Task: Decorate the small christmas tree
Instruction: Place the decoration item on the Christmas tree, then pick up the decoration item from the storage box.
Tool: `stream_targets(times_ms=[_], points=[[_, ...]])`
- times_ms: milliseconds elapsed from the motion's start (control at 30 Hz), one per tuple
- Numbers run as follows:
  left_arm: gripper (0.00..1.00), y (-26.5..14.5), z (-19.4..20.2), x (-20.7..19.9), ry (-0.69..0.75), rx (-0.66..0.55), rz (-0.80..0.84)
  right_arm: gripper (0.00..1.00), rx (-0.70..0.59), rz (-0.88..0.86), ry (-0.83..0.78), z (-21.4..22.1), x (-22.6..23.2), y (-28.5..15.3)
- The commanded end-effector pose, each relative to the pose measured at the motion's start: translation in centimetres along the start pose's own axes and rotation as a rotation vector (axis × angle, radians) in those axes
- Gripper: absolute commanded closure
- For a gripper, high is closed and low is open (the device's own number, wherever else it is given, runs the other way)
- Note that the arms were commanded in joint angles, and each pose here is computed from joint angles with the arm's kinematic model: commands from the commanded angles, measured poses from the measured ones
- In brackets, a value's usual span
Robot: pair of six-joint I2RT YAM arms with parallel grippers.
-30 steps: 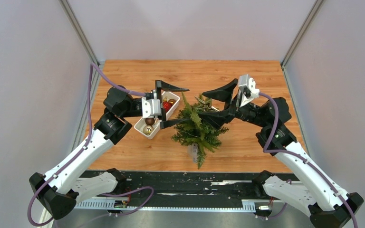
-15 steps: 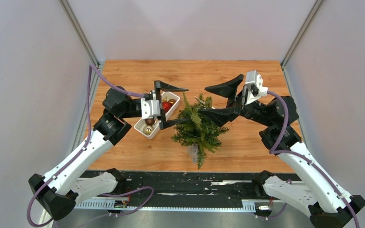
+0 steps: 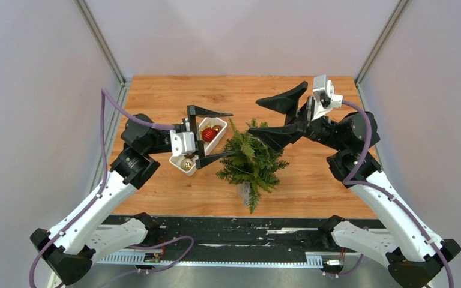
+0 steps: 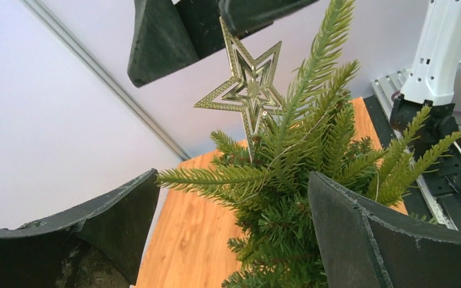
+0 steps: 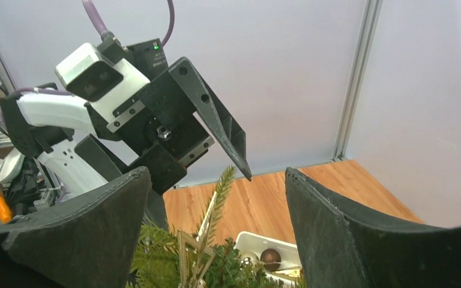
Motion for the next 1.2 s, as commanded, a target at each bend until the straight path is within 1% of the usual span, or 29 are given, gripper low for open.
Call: stream_targets(times_ms=[0, 167, 333, 433, 567, 600, 633, 733, 800, 833, 867, 900, 933, 1000, 1033, 1067, 1100, 1133, 1167], points=[[0.0, -1.0, -1.1, -0.6, 0.041, -0.011, -0.022, 0.15, -0.115, -0.033, -0.024, -4.6, 0.7, 0.4], [0.0, -2.3, -1.8, -1.3, 0.039, -0.028, -0.061, 0.14, -0.169, 0.004, -0.028, -7.1, 0.4, 0.6], [0.0, -3.9, -2.4, -1.5, -0.017, -0.038, -0.147, 0.13, -0.225, 0.122, -0.031, -9.6, -0.7, 0.4], [0.0, -5.3, -2.5, -1.6, -0.092, -0.036, -0.235, 0.13, -0.238, 0.25, -0.022, -10.5, -2.1, 0.0], [0.0, -7.6, -1.5, -0.5, -0.252, -0.001, -0.435, 0.12, -0.208, 0.446, -0.001, -10.5, -4.5, -0.6], [0.0, -8.0, -1.6, -0.1, -0.266, -0.002, -0.475, 0.12, -0.198, 0.481, 0.002, -10.4, -5.1, -0.5], [0.0, -8.5, -1.2, -0.1, -0.302, 0.016, -0.507, 0.12, -0.188, 0.498, 0.002, -10.4, -5.5, -0.4], [0.0, -9.4, -1.2, 0.1, -0.338, 0.019, -0.561, 0.12, -0.177, 0.503, 0.007, -10.5, -6.1, 0.4], [0.0, -9.8, -1.1, 0.4, -0.4, 0.026, -0.611, 0.12, -0.165, 0.545, 0.018, -10.6, -6.8, 0.5], [0.0, -10.0, -0.2, 0.6, -0.471, 0.054, -0.646, 0.12, -0.162, 0.58, 0.018, -10.7, -7.3, 0.4], [0.0, -10.4, -0.4, 1.1, -0.494, 0.06, -0.681, 0.12, -0.133, 0.627, 0.025, -10.2, -7.8, 0.0], [0.0, -10.6, 0.3, 1.5, -0.569, 0.096, -0.721, 0.12, -0.118, 0.672, 0.023, -10.0, -8.4, -0.4], [0.0, -10.9, 1.0, 1.9, -0.609, 0.126, -0.753, 0.11, -0.105, 0.717, 0.012, -9.7, -8.9, -0.9], [0.0, -11.2, 4.1, 3.3, -0.744, 0.266, -0.777, 0.09, -0.07, 0.768, -0.012, -9.0, -9.6, -1.8], [0.0, -11.3, 4.3, 3.1, -0.775, 0.329, -0.745, 0.08, -0.046, 0.783, -0.022, -8.6, -10.0, -2.3], [0.0, -12.1, 6.1, 4.5, -0.799, 0.399, -0.755, 0.08, -0.021, 0.792, -0.028, -8.1, -10.2, -2.7], [0.0, -12.0, 5.8, 4.5, -0.833, 0.421, -0.693, 0.07, 0.005, 0.793, -0.027, -7.6, -10.6, -3.1], [0.01, -13.1, 7.5, 6.1, -0.832, 0.474, -0.686, 0.07, 0.034, 0.792, -0.024, -7.0, -11.1, -3.7], [0.01, -12.9, 6.7, 6.3, -0.836, 0.478, -0.616, 0.07, 0.06, 0.795, -0.016, -6.4, -11.5, -4.3]])
Point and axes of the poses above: each gripper's point midway between its finger pads, its own y axis out along the fingers, its own x axis along the line the jaws close on, z = x × y, the point moved 5 cm from there along -y, back along the fingers, and after that the axes turned 11 degrees about -y, right-handed, at the moved point
